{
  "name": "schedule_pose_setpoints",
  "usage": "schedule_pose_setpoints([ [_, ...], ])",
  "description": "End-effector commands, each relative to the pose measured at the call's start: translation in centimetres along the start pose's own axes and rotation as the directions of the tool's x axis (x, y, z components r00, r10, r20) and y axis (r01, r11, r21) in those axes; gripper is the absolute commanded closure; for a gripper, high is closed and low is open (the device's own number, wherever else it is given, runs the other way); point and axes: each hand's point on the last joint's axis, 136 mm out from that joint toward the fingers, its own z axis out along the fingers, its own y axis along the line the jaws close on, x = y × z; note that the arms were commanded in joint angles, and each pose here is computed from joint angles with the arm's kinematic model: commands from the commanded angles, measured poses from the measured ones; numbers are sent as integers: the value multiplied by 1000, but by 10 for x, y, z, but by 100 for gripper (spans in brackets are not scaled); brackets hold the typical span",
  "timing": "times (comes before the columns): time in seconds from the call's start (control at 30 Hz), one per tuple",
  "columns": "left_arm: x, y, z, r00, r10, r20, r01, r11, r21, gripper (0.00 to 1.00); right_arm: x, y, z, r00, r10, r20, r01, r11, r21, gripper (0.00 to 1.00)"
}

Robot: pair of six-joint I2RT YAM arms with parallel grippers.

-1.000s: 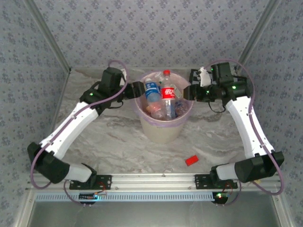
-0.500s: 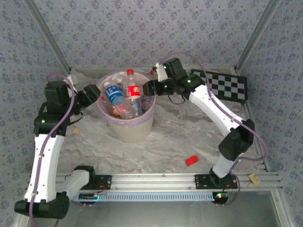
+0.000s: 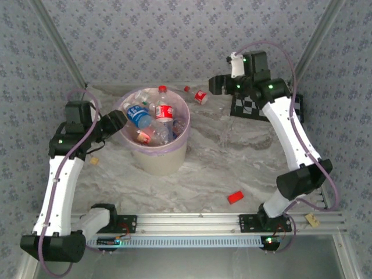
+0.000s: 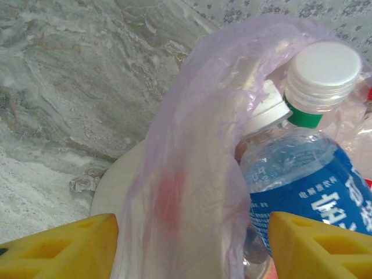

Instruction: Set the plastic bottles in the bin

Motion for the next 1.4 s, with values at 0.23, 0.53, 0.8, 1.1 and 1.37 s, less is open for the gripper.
schedule_pose_setpoints([
  [0.23,10,-6,8,999,29,-40,-29,999,18,37,43,-60,118,930,-258,-263,284,956,68,1],
  [0.53,19,-16,17,992,97,-80,-97,995,1,39,72,-92,234,907,-256,-334,304,948,99,0],
  [0.8,21,-17,19,988,113,-103,-114,993,-12,40,105,-88,293,905,-249,-346,289,955,70,0],
  [1.1,21,-17,17,988,119,-96,-120,993,-8,40,131,-94,307,894,-212,-396,258,964,66,13],
  [1.37,23,-25,17,985,137,-100,-136,991,20,40,122,-93,293,896,-205,-394,254,964,76,40],
])
